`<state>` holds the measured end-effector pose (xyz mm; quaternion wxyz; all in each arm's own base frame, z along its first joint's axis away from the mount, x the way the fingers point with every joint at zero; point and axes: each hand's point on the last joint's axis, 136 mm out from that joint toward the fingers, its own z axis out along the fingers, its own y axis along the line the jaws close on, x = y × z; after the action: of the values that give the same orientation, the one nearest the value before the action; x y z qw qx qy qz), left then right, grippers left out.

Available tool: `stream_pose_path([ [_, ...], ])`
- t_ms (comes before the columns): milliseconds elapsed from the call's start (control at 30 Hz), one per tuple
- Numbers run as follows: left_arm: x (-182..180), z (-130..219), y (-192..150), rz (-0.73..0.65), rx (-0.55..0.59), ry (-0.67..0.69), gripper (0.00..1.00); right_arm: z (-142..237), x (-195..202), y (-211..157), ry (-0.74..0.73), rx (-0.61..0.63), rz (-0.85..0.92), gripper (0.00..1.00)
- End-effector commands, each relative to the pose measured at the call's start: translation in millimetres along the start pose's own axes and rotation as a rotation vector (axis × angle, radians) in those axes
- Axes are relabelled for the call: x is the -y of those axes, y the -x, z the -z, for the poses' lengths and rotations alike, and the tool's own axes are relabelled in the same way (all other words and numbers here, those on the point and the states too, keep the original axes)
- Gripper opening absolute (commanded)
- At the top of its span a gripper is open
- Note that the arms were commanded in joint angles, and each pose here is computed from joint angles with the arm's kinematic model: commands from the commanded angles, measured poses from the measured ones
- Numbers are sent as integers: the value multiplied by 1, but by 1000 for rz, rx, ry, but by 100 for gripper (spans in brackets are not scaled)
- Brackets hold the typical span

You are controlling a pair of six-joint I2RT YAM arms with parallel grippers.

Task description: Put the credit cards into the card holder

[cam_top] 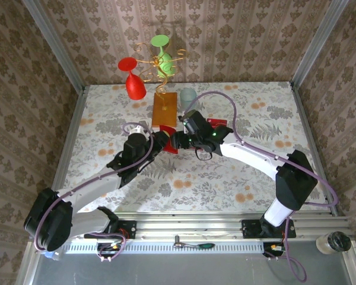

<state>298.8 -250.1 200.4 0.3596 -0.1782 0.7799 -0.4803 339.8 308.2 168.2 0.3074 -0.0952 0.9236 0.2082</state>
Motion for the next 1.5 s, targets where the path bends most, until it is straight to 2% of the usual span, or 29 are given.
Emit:
stream_pose_path([
  [0, 46, 9, 3, 13, 2, -163, 0, -1, 71, -12, -287, 26, -40, 51],
  [167, 49, 16, 6, -12, 12, -173, 0, 17, 98, -23, -308, 21, -107, 50],
  [300, 41, 17, 11, -38, 12, -170, 0, 40, 92, -35, -185, 20, -158, 53],
  [467, 47, 13, 18, -3, 3, -284, 0, 71, 43, -34, 186, 39, -277, 62],
  [533, 54, 11, 18, 5, -4, -332, 0, 78, 19, -29, 335, 45, -313, 69],
  [633, 62, 9, 18, 16, -9, -369, 0, 83, -8, -13, 485, 54, -345, 76],
  [733, 62, 8, 19, 36, -8, -381, 0, 80, -19, 4, 537, 70, -356, 77],
  [867, 65, 8, 18, 51, -8, -391, 0, 66, -22, 18, 535, 79, -351, 77],
  [967, 68, 9, 17, 61, -11, -403, 0, 50, -18, 27, 549, 83, -378, 73],
  [1200, 69, 9, 18, 106, -3, -431, 0, 44, -7, 38, 650, 120, -441, 47],
  [1467, 72, 3, 18, 137, -6, -463, 0, 45, 0, 37, 688, 118, -456, 32],
])
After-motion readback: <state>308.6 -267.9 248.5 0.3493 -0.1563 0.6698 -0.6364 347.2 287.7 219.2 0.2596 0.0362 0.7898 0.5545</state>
